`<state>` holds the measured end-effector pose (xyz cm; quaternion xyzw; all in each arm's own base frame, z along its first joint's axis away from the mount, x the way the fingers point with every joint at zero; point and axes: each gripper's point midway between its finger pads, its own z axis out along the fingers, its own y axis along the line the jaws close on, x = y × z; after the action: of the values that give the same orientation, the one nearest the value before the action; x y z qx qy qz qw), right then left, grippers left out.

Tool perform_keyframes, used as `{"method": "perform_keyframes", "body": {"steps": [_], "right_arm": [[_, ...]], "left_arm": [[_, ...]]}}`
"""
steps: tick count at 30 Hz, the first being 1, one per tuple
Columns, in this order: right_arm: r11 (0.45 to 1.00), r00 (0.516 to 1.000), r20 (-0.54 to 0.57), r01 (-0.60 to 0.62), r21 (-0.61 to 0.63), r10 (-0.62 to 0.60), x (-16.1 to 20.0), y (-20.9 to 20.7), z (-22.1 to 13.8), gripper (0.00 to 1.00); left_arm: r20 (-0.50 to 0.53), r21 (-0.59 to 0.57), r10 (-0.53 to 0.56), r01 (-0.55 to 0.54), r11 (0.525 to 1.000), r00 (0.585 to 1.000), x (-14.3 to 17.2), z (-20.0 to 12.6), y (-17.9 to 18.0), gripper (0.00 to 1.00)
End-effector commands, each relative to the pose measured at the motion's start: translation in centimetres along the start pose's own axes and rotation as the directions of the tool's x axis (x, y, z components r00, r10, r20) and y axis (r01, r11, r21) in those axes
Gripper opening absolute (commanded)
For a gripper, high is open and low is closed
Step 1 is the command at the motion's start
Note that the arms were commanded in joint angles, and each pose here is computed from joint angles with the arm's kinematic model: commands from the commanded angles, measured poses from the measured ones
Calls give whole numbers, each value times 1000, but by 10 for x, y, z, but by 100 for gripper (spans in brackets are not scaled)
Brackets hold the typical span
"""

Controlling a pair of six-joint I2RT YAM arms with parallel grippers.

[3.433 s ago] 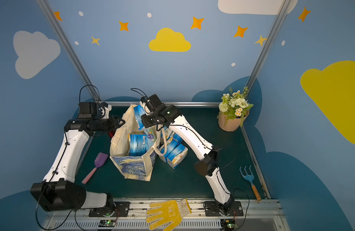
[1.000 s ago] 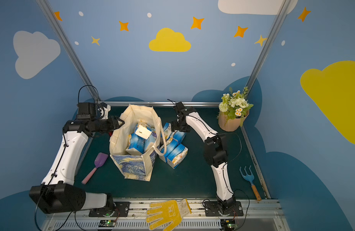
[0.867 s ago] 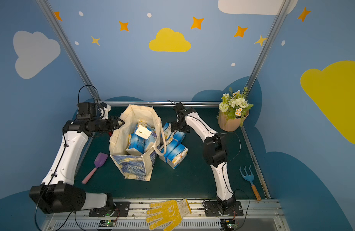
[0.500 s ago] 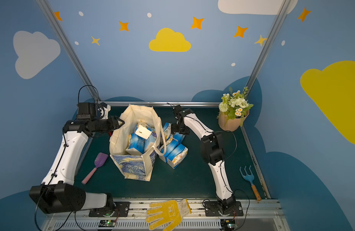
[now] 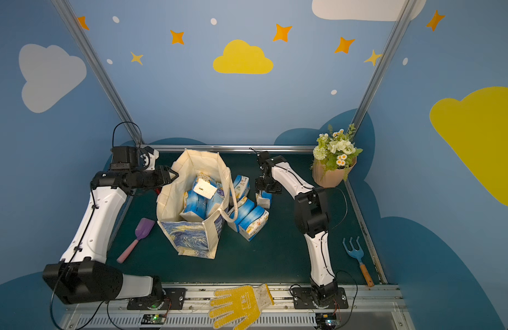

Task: Put tissues into the canvas bag
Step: Pick up the pack of facial tissues from the center of the board.

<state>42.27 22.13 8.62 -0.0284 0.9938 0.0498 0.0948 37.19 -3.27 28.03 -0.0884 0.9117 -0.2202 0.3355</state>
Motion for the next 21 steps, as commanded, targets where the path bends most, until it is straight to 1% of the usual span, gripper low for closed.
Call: {"method": "perform_keyframes", "body": {"steps": [1, 6, 8, 10, 15, 17, 19, 21], "right_arm": [[997, 999, 44, 14, -75, -11, -2, 15, -26, 82], [994, 994, 105, 32, -100, -21, -10, 25, -47, 83], [994, 993, 115, 41, -98, -29, -10, 26, -50, 84], [996, 994, 106, 41, -85, -32, -11, 24, -45, 85], [999, 998, 45, 37, 17, -37, -11, 11, -24, 86], [996, 999, 28, 35, 79, -37, -12, 3, -18, 86], [991, 999, 24, 36, 130, -40, -13, -4, -15, 86], [990, 998, 33, 42, 138, -47, -12, -4, -14, 86]], "left_arm": [[-3, 8, 1, -1, 1000, 1000, -1, 1, 0, 15], [-1, -2, 5, -5, 1000, 1000, 0, -1, 1, 15], [-2, 0, 5, -5, 1000, 1000, 0, -1, 1, 15], [-2, 5, 2, -2, 1000, 1000, 0, 0, 0, 15], [-1, 13, 3, -3, 1000, 1000, -1, 0, -1, 15], [0, 8, 6, -6, 1000, 1000, -1, -1, -1, 15], [-1, 5, 11, -11, 1000, 1000, -1, -2, -1, 15], [-1, -2, 13, -13, 1000, 1000, 0, -2, 1, 15]]}}
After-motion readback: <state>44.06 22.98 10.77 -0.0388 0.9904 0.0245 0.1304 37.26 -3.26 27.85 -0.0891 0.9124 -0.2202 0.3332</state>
